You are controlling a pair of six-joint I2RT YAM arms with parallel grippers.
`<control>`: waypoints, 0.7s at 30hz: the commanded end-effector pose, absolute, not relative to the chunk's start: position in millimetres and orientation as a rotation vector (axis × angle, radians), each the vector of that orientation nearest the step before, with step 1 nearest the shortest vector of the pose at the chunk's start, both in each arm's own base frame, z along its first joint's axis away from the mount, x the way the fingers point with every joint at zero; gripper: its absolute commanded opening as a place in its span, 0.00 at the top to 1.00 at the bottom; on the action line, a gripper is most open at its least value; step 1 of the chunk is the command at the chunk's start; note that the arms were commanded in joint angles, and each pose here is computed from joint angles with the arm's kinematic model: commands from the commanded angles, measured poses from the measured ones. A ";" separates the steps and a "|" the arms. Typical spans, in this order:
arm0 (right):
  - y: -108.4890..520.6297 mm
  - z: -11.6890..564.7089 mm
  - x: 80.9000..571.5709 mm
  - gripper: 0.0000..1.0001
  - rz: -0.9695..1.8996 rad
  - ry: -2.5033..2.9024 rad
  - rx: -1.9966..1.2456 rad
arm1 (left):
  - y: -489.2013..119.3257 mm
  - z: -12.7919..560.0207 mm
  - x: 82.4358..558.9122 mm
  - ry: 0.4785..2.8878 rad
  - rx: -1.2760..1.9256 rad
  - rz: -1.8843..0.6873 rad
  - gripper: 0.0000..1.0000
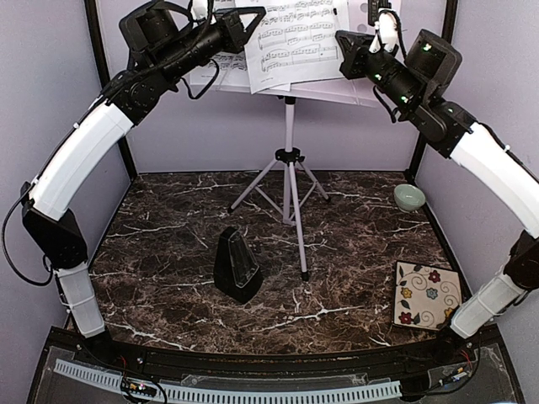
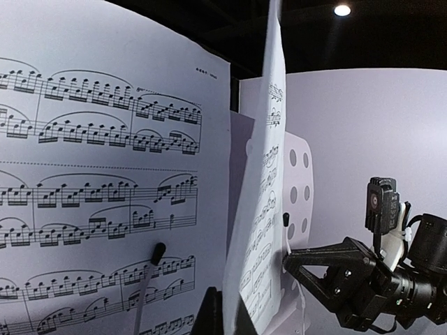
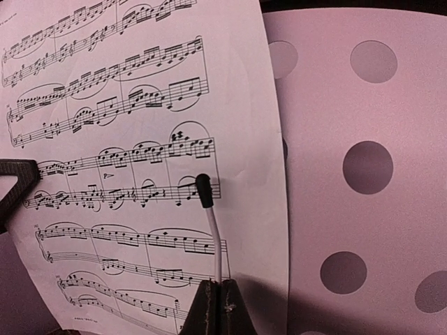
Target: Set up the instrument practice props
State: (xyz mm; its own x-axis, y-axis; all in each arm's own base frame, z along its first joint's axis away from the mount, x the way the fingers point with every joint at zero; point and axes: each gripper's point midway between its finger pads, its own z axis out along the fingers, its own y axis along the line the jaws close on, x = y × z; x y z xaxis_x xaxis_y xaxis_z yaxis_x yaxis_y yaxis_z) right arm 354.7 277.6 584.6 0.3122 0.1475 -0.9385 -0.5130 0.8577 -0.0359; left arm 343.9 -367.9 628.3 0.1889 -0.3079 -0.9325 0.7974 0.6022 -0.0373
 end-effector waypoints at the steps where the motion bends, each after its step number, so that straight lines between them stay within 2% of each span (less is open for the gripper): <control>1: 288.9 589.0 344.2 1.00 0.484 1.126 -0.412 | -372.7 647.0 329.3 1.029 0.589 -0.860 1.00; 17: 293.9 576.8 340.8 1.00 0.490 1.134 -0.459 | -409.2 635.7 335.8 0.965 0.646 -0.973 1.00; 21: 292.2 575.6 339.7 1.00 0.487 1.138 -0.455 | -408.5 637.8 334.7 0.968 0.638 -0.967 0.90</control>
State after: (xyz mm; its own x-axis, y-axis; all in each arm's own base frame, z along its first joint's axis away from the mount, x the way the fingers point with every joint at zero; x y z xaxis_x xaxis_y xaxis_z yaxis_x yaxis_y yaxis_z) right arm 347.8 284.1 581.5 0.3461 0.1388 -0.9279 -0.5457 0.8343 -0.0787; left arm 354.1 -420.0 607.5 0.1835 -0.3238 -0.9282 0.8874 0.4607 0.0147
